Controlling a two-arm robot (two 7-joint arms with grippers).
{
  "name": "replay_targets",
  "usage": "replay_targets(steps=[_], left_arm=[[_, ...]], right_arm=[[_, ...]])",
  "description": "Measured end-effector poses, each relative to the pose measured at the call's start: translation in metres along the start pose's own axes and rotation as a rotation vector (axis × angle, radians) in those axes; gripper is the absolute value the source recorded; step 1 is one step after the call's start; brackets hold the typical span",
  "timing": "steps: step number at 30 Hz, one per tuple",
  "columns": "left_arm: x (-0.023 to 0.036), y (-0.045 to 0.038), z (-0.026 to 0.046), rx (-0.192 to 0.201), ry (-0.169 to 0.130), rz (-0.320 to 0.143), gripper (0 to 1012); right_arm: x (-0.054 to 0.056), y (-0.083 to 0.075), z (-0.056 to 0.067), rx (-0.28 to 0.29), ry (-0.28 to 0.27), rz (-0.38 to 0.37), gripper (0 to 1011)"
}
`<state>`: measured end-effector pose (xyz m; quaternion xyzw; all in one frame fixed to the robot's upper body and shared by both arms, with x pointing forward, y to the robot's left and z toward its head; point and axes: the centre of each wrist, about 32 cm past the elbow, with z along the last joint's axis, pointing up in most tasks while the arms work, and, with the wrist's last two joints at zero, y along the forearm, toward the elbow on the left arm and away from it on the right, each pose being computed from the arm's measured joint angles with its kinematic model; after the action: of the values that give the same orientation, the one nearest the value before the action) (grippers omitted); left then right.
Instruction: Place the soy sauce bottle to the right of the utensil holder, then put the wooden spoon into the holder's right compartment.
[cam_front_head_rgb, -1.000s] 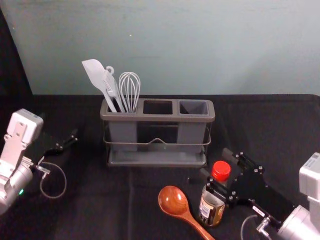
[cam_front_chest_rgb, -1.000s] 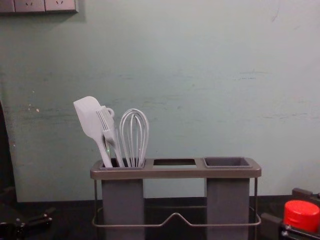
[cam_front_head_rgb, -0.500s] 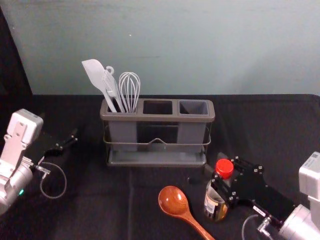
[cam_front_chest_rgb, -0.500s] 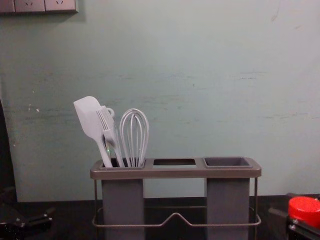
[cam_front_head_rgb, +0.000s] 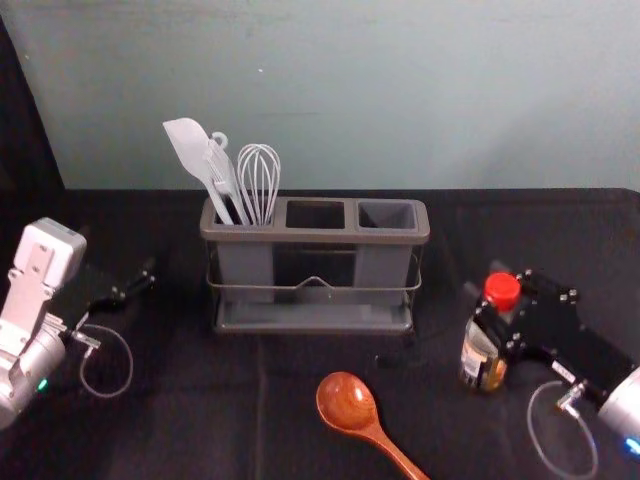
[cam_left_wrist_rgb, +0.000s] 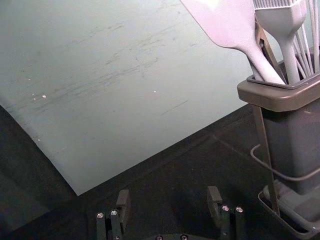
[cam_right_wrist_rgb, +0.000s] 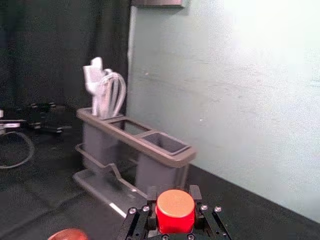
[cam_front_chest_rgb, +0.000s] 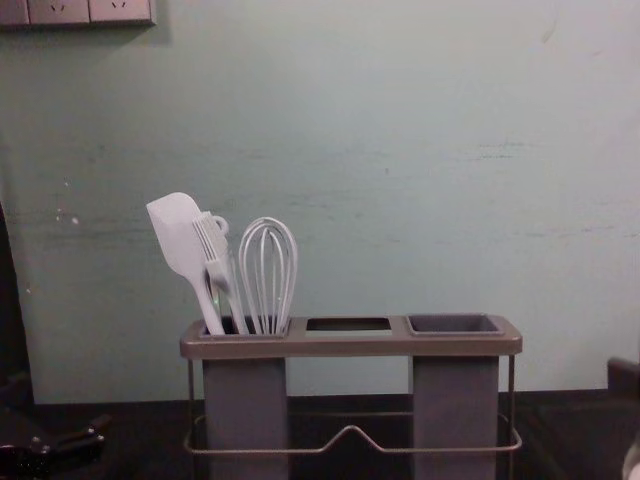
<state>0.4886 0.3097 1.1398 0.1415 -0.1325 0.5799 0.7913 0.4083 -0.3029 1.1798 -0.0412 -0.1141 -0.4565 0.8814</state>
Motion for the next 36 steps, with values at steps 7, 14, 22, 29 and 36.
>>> replay_targets(steps=[7,14,22,29,36], left_arm=[[0.0000,0.0000,0.0000,0.000,0.000,0.000,1011],[0.0000,0.0000,0.0000,0.000,0.000,0.000,1011],[0.0000,0.0000,0.0000,0.000,0.000,0.000,1011],[0.0000,0.0000,0.0000,0.000,0.000,0.000,1012],[0.0000,0.0000,0.0000,0.000,0.000,0.000,1011]], right_arm=[[0.023,0.019,-0.007,0.023,0.015,-0.038,392],[0.036,0.043,-0.016,0.034,0.044,-0.051,392],[0.046,0.071,-0.029,0.056,0.074,-0.055,390],[0.048,0.085,-0.035,0.068,0.080,-0.062,390],[0.048,0.093,-0.039,0.064,0.083,-0.065,392]])
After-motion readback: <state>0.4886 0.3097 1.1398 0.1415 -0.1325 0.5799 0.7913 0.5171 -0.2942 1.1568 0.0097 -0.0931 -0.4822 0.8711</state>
